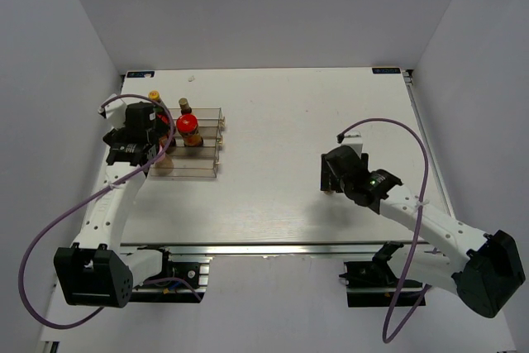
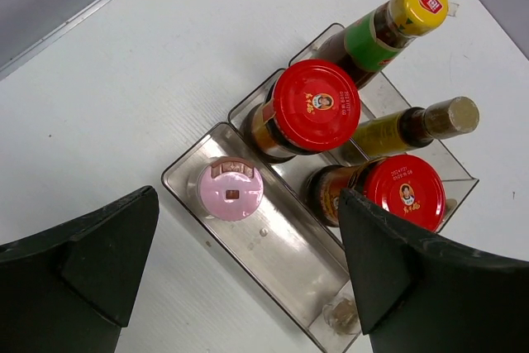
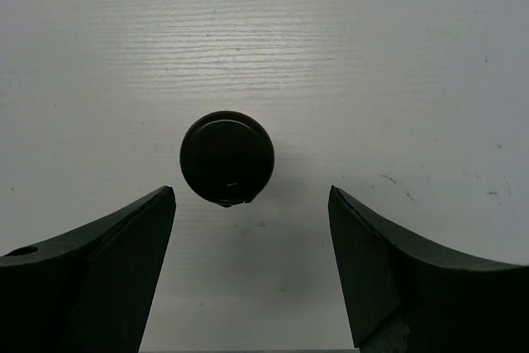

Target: Organize the condiment bottles

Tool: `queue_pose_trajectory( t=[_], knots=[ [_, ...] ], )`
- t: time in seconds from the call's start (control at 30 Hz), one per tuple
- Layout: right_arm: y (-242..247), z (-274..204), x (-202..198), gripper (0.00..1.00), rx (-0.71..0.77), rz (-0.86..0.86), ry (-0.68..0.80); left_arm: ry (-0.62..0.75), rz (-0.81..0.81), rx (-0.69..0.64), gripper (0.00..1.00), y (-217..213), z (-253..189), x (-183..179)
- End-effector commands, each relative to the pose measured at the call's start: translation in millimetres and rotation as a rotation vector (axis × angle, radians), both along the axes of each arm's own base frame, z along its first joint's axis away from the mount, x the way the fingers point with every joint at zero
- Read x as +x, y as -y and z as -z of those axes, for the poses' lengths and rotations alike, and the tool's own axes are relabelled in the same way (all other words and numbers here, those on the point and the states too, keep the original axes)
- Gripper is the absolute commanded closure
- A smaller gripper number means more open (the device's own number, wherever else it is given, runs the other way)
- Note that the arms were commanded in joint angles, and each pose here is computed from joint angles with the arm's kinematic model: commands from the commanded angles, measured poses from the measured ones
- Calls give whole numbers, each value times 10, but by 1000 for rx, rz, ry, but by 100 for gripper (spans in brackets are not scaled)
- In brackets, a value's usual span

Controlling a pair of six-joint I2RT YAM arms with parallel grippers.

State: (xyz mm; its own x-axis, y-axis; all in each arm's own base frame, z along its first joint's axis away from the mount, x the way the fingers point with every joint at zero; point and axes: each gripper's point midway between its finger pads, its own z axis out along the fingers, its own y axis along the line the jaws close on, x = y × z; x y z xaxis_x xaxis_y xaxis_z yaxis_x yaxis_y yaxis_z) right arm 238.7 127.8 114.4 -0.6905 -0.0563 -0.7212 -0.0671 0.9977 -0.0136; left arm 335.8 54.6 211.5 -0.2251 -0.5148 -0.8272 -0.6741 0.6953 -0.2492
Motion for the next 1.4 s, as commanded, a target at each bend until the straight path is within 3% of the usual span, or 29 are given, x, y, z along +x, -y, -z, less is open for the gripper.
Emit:
queue_pose_trajectory(
  t=[0.0, 0.2, 0.3, 0.37, 0.5, 0.63, 0.8, 0.93, 1.13, 1.37],
  knots=[
    [-51, -138, 125, 21, 25, 45, 45, 17, -1, -9, 2, -6, -20, -12],
    [-193, -97, 212, 22, 46, -2, 58, 5, 12, -6, 2, 6, 51, -1],
    [-220, -101, 269, 30, 49, 6, 71, 12, 18, -8, 2, 15, 39, -2],
    [-209, -115, 292, 41, 42, 19, 77, 13, 19, -8, 2, 15, 44, -6],
    [-230, -135, 309, 45, 45, 17, 79, 20, 21, -8, 2, 14, 38, -17],
    [-218, -145, 328, 55, 33, 27, 78, 18, 17, 1, 2, 2, 36, -33],
    [-204, -85, 327, 59, 6, 39, 51, 24, 17, 3, 2, -4, 25, -33],
    [-261, -123, 350, 69, 31, 21, 62, 31, 25, 0, 2, 11, 14, -25],
    [-503, -374, 412, 73, 120, -84, 118, 35, 32, -3, 2, 23, 20, -13],
    [-1334, -903, 479, 76, 265, -361, 206, 56, 17, 3, 2, -8, -13, -53]
  ],
)
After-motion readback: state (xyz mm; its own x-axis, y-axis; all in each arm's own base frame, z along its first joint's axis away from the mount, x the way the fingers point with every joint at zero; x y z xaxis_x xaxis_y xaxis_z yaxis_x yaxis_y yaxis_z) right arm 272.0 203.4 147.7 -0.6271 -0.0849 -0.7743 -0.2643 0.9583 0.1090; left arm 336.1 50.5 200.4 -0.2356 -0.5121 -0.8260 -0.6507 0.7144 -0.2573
